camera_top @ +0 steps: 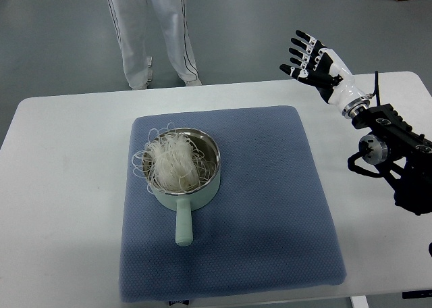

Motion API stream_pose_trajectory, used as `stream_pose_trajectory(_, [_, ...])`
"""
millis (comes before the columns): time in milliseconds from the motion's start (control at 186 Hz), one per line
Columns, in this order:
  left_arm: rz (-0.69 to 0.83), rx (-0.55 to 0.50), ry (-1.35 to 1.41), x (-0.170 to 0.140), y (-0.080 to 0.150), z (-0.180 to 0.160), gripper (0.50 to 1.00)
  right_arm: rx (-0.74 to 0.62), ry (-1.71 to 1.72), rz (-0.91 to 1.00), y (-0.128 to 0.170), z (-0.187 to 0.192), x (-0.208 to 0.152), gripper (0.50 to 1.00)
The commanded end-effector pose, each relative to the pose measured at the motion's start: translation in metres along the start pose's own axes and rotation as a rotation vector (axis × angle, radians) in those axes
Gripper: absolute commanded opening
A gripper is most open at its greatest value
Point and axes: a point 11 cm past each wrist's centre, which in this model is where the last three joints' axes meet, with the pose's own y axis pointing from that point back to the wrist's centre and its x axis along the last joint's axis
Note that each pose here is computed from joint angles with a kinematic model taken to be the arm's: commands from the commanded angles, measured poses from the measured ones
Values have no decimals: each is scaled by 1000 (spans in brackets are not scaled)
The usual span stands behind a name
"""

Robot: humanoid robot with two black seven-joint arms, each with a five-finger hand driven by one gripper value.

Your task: Put vermicelli into pot with right hand

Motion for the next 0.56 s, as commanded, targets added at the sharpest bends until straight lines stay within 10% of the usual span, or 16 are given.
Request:
stream_pose_trajectory(0, [0,0,0,0,0,0,1000,-12,-71,46,8,11,7,915])
stream_pose_trajectory(558, [0,0,0,0,0,0,1000,-27,-123,177,16,29,13,915])
